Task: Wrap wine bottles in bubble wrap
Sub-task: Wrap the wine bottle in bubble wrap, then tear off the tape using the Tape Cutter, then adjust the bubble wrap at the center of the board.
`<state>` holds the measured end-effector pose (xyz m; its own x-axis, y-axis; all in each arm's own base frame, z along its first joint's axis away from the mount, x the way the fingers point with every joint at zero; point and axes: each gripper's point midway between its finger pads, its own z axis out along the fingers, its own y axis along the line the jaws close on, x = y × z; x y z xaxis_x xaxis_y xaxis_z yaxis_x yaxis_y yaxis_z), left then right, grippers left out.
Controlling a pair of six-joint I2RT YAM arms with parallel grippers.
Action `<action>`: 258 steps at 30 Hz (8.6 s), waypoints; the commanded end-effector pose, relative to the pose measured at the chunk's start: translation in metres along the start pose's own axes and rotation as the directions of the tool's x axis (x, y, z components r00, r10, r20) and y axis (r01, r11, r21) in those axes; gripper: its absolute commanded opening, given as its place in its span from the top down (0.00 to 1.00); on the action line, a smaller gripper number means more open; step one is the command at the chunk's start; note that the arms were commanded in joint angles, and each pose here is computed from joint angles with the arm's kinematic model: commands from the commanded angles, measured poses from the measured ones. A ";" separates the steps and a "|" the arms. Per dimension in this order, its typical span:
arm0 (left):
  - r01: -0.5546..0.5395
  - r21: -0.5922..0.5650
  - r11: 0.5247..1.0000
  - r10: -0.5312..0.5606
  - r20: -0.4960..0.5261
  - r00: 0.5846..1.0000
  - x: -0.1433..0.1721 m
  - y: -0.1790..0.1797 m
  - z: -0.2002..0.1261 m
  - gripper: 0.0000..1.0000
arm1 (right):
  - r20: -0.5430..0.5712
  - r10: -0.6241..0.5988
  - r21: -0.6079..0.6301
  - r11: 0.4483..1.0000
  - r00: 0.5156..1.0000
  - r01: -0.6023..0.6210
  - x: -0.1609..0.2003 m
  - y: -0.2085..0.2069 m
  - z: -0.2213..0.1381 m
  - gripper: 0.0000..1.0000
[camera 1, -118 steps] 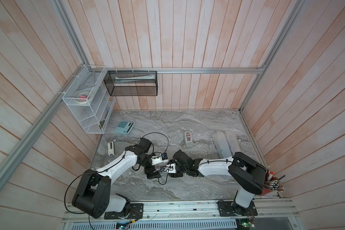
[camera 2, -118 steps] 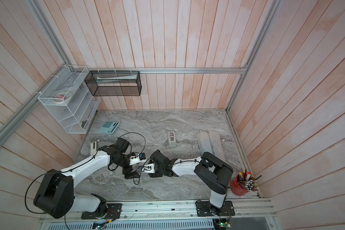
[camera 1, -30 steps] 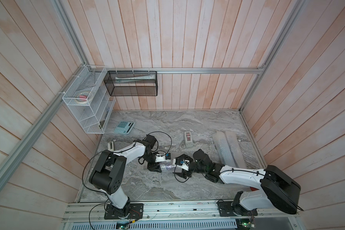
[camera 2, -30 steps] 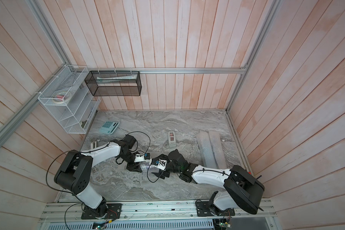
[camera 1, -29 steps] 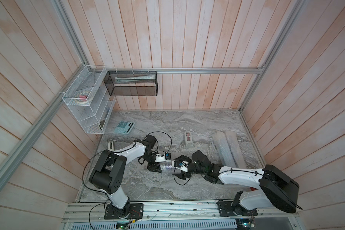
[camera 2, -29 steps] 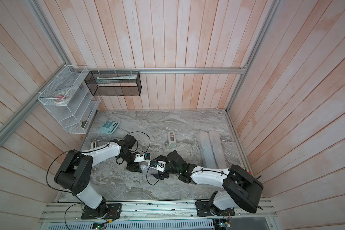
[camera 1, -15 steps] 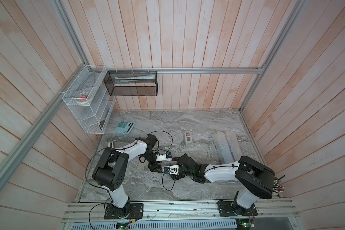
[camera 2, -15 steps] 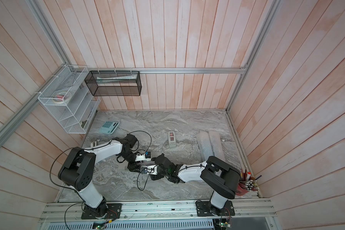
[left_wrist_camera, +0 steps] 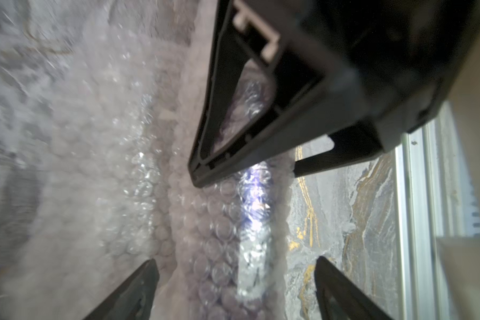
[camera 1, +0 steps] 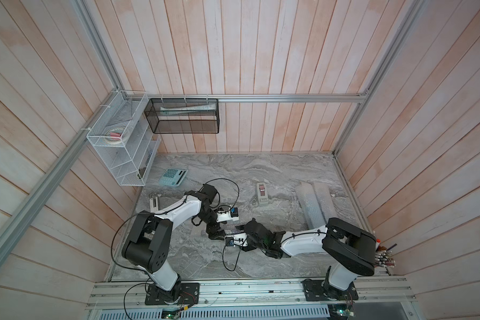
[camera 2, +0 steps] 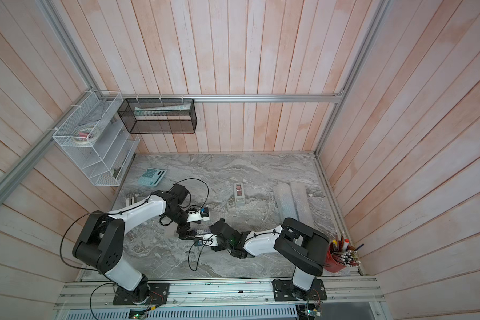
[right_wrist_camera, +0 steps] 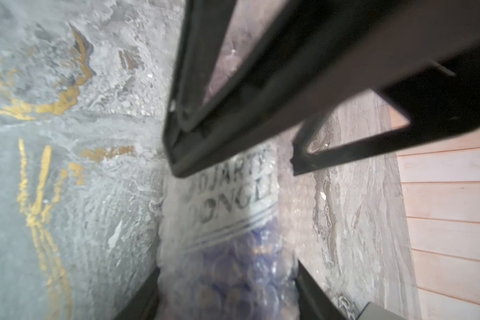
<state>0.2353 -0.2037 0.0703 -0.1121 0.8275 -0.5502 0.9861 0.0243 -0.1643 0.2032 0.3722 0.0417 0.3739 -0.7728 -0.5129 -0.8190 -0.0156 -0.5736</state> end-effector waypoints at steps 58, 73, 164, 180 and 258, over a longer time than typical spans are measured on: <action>0.850 -0.048 0.525 -0.657 0.611 0.441 -0.063 0.117 -0.123 0.00 | 0.003 0.919 -0.305 0.376 0.394 -0.875 0.051 -0.141 -0.062 0.25; 0.879 0.322 0.352 -0.857 0.488 0.164 -0.136 0.111 -0.038 0.20 | 0.106 0.994 0.024 -0.021 -0.019 -0.999 0.176 -0.204 -0.074 0.43; 0.944 0.293 0.151 -0.978 0.181 0.100 -0.142 0.108 0.122 1.00 | -0.058 0.973 0.023 -0.223 -0.224 -0.975 0.227 -0.131 -0.002 0.67; 0.971 0.168 0.172 -0.985 0.061 0.163 -0.110 0.084 0.165 1.00 | -0.063 0.974 0.056 -0.213 -0.216 -0.975 0.233 -0.132 0.001 0.69; 0.997 0.057 0.045 -0.962 0.271 0.027 0.000 0.018 -0.114 1.00 | -0.280 0.758 -0.608 0.336 0.590 -0.720 -0.012 -0.039 0.023 0.43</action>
<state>0.2714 -0.1399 0.1552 -0.9841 -0.1666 -0.0618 -0.0987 0.8017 -0.5895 0.2418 0.3982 0.0510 -0.5657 -0.6273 -0.5353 -0.7584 0.1409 0.6364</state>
